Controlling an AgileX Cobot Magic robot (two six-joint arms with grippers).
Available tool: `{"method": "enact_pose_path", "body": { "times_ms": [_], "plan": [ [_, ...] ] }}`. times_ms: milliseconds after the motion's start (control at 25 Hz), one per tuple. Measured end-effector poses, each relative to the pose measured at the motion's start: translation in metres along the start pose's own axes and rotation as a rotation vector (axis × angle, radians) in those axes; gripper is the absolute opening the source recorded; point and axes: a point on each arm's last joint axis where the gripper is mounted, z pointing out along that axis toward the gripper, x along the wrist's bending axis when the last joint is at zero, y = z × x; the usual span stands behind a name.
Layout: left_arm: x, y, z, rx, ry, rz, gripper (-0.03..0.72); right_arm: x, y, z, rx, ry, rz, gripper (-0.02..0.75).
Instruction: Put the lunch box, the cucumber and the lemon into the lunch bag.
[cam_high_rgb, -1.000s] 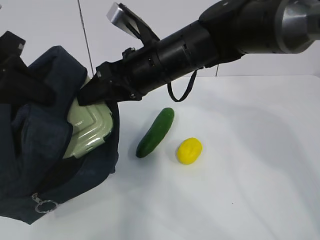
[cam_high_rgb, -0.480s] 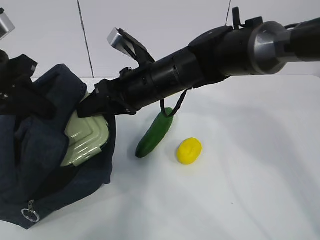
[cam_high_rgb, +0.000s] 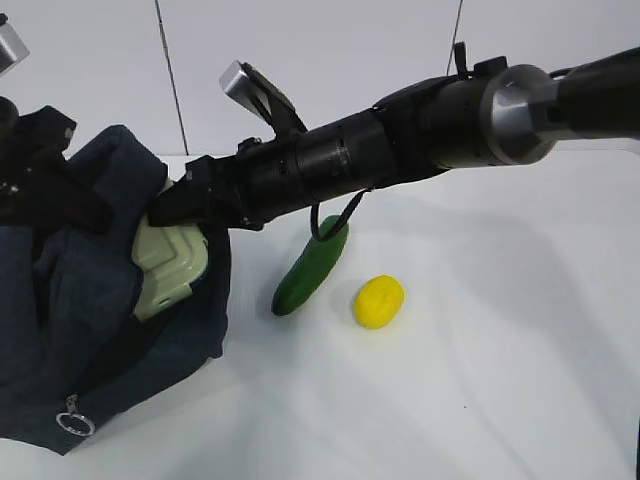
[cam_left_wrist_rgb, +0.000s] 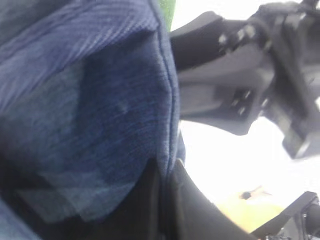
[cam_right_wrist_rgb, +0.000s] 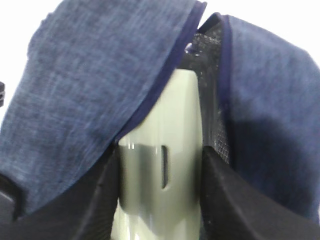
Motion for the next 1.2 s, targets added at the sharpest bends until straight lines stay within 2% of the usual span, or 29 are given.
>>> {"method": "enact_pose_path", "body": {
  "times_ms": [520, 840, 1040, 1200],
  "plan": [
    [-0.004, 0.002, 0.000, -0.022, -0.048, -0.037, -0.006, 0.010, -0.002, 0.010, -0.011, 0.013, 0.013, 0.358],
    [-0.006, 0.002, 0.000, -0.021, -0.064, -0.047, -0.006, 0.003, -0.007, 0.015, 0.003, 0.015, 0.032, 0.358],
    [-0.006, 0.001, 0.000, -0.006, -0.073, -0.049, -0.006, -0.011, -0.024, 0.028, 0.056, 0.073, 0.088, 0.358],
    [-0.006, 0.001, 0.000, -0.004, -0.071, -0.045, -0.006, -0.013, -0.031, 0.031, 0.085, 0.109, 0.101, 0.358]
  ]
}}
